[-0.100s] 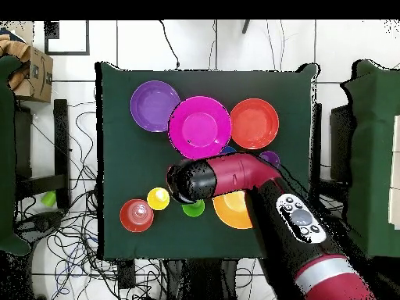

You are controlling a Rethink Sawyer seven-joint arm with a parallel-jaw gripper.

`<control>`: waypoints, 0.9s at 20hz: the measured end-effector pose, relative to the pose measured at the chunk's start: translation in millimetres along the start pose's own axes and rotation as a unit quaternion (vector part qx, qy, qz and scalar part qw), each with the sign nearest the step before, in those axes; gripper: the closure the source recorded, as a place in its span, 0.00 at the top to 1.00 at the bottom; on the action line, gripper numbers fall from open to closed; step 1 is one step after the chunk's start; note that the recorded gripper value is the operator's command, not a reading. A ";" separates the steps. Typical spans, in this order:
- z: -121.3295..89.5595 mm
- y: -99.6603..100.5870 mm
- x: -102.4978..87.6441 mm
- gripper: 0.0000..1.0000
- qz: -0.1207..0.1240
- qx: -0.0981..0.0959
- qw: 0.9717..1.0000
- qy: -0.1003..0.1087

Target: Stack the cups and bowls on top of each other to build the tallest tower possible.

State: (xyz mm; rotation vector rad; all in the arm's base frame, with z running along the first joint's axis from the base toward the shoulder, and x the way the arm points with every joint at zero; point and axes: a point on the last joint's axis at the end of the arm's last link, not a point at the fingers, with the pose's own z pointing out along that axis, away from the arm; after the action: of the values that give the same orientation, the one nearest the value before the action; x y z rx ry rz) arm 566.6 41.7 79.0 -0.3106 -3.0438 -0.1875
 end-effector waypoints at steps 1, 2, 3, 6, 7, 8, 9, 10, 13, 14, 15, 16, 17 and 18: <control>2.6 1.1 1.2 1.00 0.001 0.001 1.000 -0.002; 5.6 1.2 2.8 1.00 0.001 0.003 1.000 -0.003; 6.7 1.0 3.5 1.00 0.002 0.004 1.000 -0.003; 11.3 -6.7 7.0 1.00 0.008 0.010 1.000 0.000; 11.8 -9.0 7.5 1.00 0.010 0.011 1.000 0.001; 12.5 -13.3 8.5 1.00 0.014 0.014 1.000 0.002; 13.1 -17.5 9.4 1.00 0.017 0.017 1.000 0.003; 13.4 -22.8 10.1 1.00 0.022 0.020 1.000 0.004; 13.4 -35.0 12.2 1.00 0.034 0.024 0.999 0.008; 13.1 -38.6 13.0 1.00 0.039 0.025 0.999 0.009; 12.9 -41.8 13.5 1.00 0.043 0.025 0.999 0.010; 13.1 -44.4 14.1 1.00 0.046 0.026 0.999 0.011; 13.3 -46.9 14.6 1.00 0.050 0.027 0.998 0.012; 13.4 -47.9 14.8 1.00 0.051 0.028 0.998 0.012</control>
State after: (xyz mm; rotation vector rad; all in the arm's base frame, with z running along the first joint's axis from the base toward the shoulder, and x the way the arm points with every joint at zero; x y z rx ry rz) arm 541.5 -0.3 61.5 -0.4537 -2.9934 -0.0984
